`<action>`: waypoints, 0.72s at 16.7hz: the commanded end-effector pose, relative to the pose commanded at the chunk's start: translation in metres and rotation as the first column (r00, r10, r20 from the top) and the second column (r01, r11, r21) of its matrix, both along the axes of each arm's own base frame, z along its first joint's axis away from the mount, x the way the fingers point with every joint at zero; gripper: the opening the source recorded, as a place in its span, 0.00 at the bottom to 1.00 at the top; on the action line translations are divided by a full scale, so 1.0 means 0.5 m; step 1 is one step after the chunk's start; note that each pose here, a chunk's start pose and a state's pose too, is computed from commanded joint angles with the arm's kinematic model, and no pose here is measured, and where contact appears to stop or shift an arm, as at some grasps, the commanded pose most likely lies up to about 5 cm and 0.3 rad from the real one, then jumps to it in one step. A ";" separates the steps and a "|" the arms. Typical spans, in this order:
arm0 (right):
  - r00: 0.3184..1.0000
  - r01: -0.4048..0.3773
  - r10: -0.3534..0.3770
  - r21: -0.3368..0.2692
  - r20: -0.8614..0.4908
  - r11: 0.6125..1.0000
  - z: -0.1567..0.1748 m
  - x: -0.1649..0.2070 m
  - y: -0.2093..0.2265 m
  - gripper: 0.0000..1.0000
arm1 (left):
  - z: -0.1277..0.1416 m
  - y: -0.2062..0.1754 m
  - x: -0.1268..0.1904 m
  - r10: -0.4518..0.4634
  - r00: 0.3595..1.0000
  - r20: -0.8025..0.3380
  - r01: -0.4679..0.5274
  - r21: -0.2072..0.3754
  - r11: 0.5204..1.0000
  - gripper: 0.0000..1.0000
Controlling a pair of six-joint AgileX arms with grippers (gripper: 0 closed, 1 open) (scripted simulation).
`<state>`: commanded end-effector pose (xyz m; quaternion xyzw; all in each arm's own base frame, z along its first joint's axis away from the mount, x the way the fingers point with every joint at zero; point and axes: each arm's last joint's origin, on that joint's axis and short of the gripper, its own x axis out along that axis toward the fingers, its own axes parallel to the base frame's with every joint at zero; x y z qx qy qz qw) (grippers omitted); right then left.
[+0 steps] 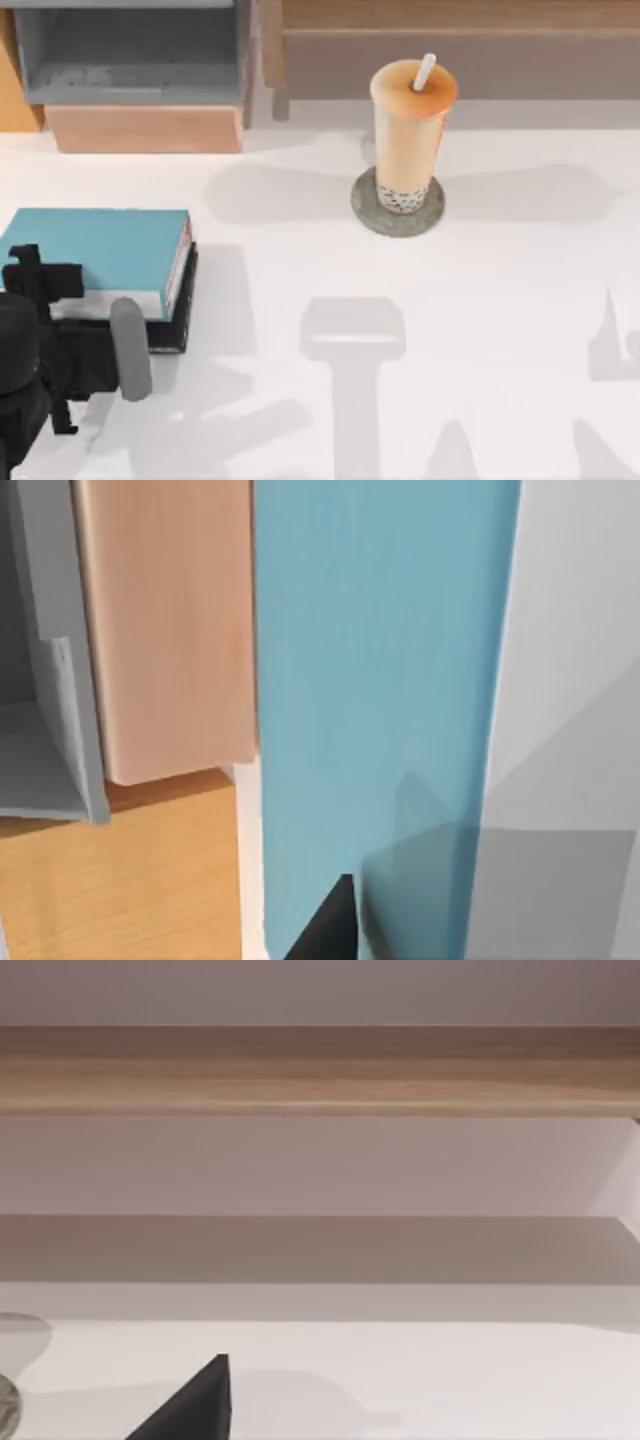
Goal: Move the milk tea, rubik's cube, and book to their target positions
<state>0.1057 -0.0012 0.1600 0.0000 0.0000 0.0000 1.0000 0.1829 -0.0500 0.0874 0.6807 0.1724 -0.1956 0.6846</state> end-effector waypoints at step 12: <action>1.000 0.000 0.000 0.000 0.000 1.000 0.000 0.000 0.000 1.00 | -0.004 0.000 0.009 0.000 1.000 0.000 0.000 0.000 1.000 0.08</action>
